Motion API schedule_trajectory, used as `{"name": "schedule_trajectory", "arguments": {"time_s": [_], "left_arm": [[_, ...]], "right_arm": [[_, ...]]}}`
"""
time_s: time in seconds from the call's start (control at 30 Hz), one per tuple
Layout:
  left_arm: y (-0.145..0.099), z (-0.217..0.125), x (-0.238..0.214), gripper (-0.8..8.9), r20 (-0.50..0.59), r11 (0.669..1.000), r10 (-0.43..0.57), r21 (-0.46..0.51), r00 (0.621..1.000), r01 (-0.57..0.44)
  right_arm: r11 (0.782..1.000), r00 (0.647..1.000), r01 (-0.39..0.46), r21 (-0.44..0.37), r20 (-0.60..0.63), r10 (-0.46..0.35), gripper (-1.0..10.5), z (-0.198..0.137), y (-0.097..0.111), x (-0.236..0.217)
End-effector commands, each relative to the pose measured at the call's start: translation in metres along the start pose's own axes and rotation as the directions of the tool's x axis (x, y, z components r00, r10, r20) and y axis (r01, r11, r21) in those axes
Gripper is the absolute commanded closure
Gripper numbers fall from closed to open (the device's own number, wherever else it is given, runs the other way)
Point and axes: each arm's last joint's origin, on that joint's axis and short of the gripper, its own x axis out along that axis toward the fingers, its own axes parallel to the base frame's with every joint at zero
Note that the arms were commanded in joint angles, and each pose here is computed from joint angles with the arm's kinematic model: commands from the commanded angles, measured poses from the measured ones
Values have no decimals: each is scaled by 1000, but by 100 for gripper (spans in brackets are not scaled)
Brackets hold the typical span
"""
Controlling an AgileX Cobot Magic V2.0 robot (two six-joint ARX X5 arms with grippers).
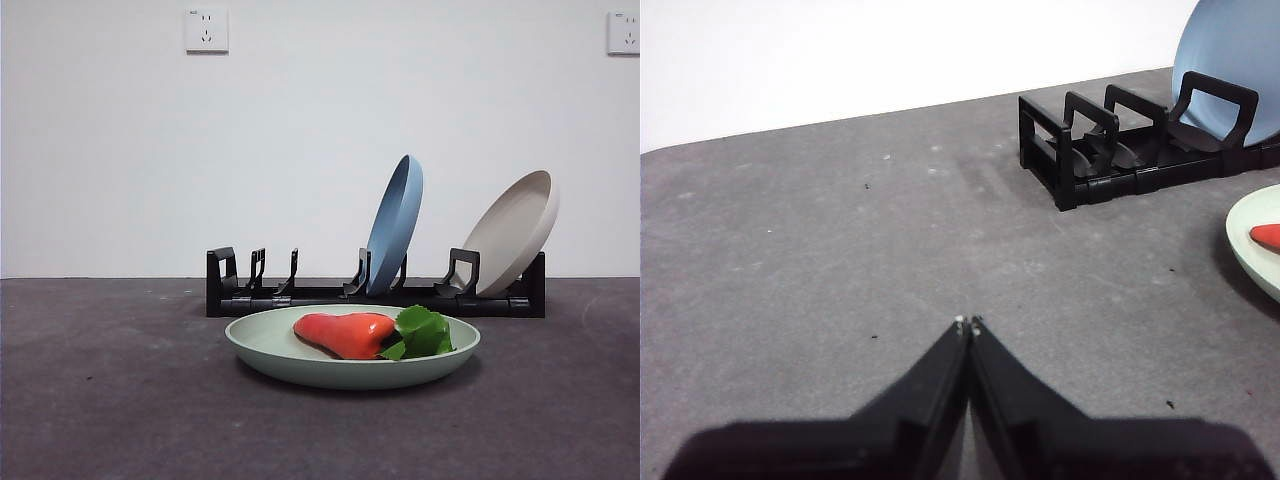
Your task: Take the green plate from the plate rack,put the plate on the table,take the carrot from the table,put the carrot in the plate
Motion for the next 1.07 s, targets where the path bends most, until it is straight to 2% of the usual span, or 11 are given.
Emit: {"name": "schedule_trajectory", "arguments": {"time_s": [0.03,0.2,0.23,0.3,0.4,0.47,0.53,0.7,0.83,0.93,1.07], "left_arm": [[0,-4,1,815,-8,1000,3,-10,1000,-3],[0,-4,1,815,-8,1000,3,-10,1000,-3],[0,-4,1,815,-8,1000,3,-10,1000,-3],[0,-4,1,815,-8,1000,3,-10,1000,-3],[0,-4,1,815,-8,1000,3,-10,1000,-3],[0,-4,1,815,-8,1000,3,-10,1000,-3],[0,-4,1,815,-8,1000,3,-10,1000,-3],[0,-4,1,815,-8,1000,3,-10,1000,-3],[0,-4,1,815,-8,1000,3,-10,1000,-3],[0,-4,1,815,-8,1000,3,-10,1000,-3],[0,-4,1,815,-8,1000,3,-10,1000,-3]], "right_arm": [[1000,1000,0,5,2,0,945,0,0,1],[1000,1000,2,2,7,-2,945,-1,0,0],[999,999,27,-28,27,-26,945,0,-2,-2],[994,991,97,-53,93,-92,945,-1,-8,-9],[990,957,138,-29,260,-126,945,0,-18,-19],[989,920,150,9,366,-143,945,-5,-25,-23],[977,871,204,64,443,-211,945,-14,-33,-25],[922,704,353,157,605,-372,945,-44,-55,-10],[893,593,398,209,685,-424,945,-70,-70,16],[884,542,414,219,720,-433,945,-87,-79,39],[884,526,409,227,733,-431,945,-106,-89,66]]}}
